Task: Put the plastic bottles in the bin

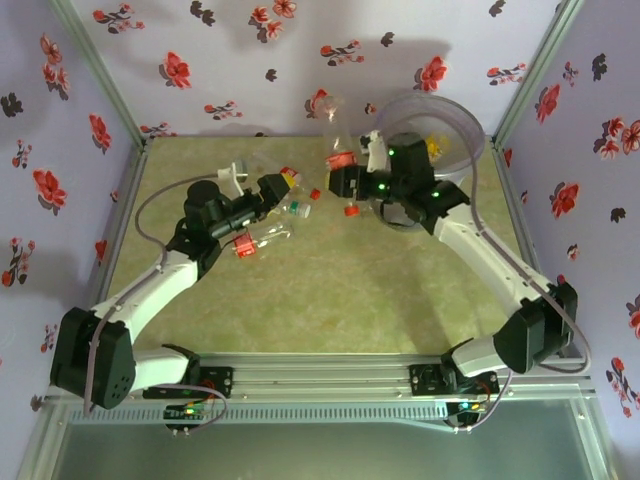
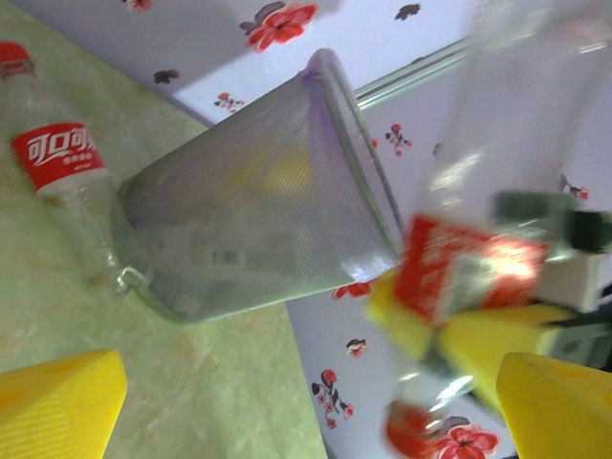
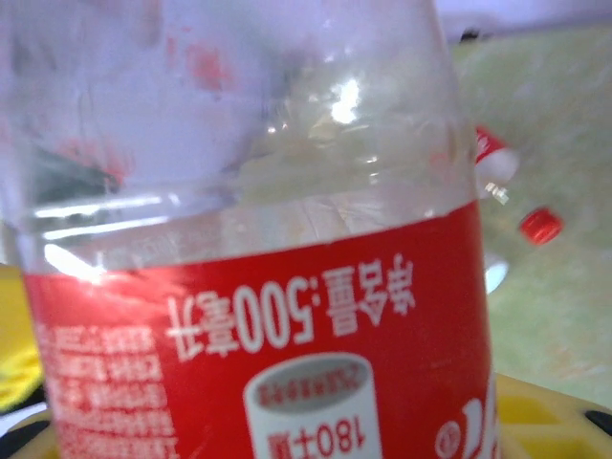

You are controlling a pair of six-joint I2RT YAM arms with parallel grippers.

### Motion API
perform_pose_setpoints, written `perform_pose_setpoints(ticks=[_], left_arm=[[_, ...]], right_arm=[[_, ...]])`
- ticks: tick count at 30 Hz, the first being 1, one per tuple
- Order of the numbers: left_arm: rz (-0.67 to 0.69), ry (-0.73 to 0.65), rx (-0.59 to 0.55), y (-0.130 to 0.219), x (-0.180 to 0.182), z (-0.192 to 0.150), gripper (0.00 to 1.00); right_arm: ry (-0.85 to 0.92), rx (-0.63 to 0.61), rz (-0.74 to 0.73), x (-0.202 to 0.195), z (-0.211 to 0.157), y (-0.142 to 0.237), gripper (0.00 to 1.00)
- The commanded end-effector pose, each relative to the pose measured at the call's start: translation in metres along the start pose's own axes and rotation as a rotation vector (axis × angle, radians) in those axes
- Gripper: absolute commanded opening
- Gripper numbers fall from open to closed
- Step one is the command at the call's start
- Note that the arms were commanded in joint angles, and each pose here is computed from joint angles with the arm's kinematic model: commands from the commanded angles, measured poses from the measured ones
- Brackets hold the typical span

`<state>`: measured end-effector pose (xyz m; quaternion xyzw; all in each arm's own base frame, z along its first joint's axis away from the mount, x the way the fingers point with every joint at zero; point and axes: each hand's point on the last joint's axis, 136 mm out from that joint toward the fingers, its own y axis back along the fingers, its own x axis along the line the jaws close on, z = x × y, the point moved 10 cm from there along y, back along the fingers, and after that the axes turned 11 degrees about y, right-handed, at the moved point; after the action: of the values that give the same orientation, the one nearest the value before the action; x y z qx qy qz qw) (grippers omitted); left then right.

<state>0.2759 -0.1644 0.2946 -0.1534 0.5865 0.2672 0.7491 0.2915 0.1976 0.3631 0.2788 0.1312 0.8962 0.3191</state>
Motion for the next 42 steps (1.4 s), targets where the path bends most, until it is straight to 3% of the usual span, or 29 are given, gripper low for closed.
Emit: perform_pose_setpoints(ticks=[1,9,16,27,42], left_arm=[[0.012,-0.010,0.027,0.002,0.009,-0.005,1.00],[0.070,0.019,0.044,-0.001,0.029,-0.009,1.00],[0.122,0.001,0.049,0.006,0.036,-0.012,1.00],[0.134,0.039,0.007,0.016,0.053,-0.010,1.00],[0.114,0.085,-0.053,0.034,0.064,-0.002,1.00]], right_arm=[[0.146,-0.008,-0.164,0.001,0.018,0.037,0.41],[0.234,-0.076,-0.489,-0.042,0.063,0.086,0.37],[0.247,-0.073,-0.692,-0.082,0.082,0.093,0.32],[0.201,-0.017,-0.658,-0.125,0.087,0.056,0.31],[0.092,0.059,-0.538,-0.170,0.045,0.018,0.34]])
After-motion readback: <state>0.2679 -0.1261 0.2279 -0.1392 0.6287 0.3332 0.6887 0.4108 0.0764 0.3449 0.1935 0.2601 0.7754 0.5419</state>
